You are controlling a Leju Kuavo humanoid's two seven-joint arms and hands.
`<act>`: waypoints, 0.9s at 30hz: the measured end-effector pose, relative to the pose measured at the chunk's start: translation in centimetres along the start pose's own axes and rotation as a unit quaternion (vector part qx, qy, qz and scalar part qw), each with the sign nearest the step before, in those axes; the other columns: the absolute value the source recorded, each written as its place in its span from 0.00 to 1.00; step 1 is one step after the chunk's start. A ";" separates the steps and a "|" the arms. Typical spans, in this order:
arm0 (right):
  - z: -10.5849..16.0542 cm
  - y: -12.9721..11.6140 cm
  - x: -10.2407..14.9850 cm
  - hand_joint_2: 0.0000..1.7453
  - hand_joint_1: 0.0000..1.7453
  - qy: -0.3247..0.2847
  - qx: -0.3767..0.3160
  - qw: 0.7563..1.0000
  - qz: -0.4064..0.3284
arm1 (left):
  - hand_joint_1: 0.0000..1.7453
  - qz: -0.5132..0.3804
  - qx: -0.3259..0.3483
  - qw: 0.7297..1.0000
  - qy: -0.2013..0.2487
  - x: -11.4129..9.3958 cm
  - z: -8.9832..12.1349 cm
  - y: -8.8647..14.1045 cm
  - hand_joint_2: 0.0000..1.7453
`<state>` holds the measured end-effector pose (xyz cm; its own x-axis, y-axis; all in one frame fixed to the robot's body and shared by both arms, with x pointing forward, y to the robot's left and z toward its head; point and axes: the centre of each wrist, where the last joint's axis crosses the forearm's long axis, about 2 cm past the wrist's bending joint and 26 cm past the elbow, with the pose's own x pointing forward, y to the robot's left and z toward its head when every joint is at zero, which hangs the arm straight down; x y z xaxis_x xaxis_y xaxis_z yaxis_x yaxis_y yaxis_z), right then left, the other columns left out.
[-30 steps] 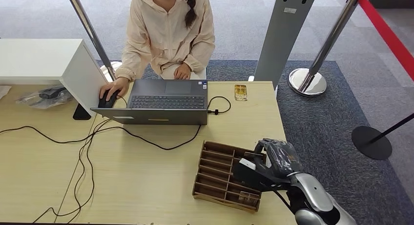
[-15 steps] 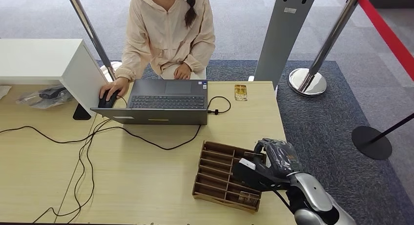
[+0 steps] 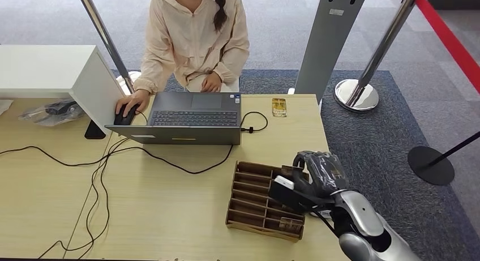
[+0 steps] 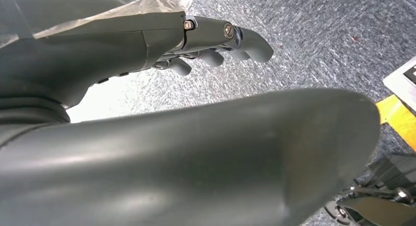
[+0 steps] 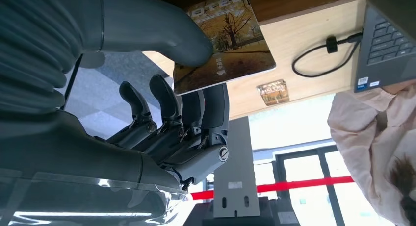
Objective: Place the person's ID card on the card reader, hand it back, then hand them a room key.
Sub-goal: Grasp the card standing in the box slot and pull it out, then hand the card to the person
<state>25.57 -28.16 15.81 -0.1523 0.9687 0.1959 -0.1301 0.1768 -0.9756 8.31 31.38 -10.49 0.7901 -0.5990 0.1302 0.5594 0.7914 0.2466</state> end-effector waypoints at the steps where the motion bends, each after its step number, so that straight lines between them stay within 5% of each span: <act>1: -0.1 -0.1 0.1 1.00 0.72 -0.003 -0.003 1.000 0.001 | 0.00 -0.001 -0.001 1.000 0.000 0.0 0.0 0.0 0.00; 10: -1.8 -2.1 1.2 1.00 0.79 -0.022 -0.047 0.999 0.002 | 0.00 -0.007 -0.006 1.000 0.000 0.2 0.0 -0.2 0.00; 27: -5.9 -10.0 4.0 1.00 0.80 -0.062 -0.162 0.985 0.001 | 0.00 -0.019 -0.016 1.000 -0.012 0.7 0.1 -0.8 0.00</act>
<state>32.04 -25.00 25.80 -0.2735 0.9438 0.1855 0.1859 0.2411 -0.9525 8.43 30.27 -10.50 0.7621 -0.6313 0.1435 0.5970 0.7710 0.2216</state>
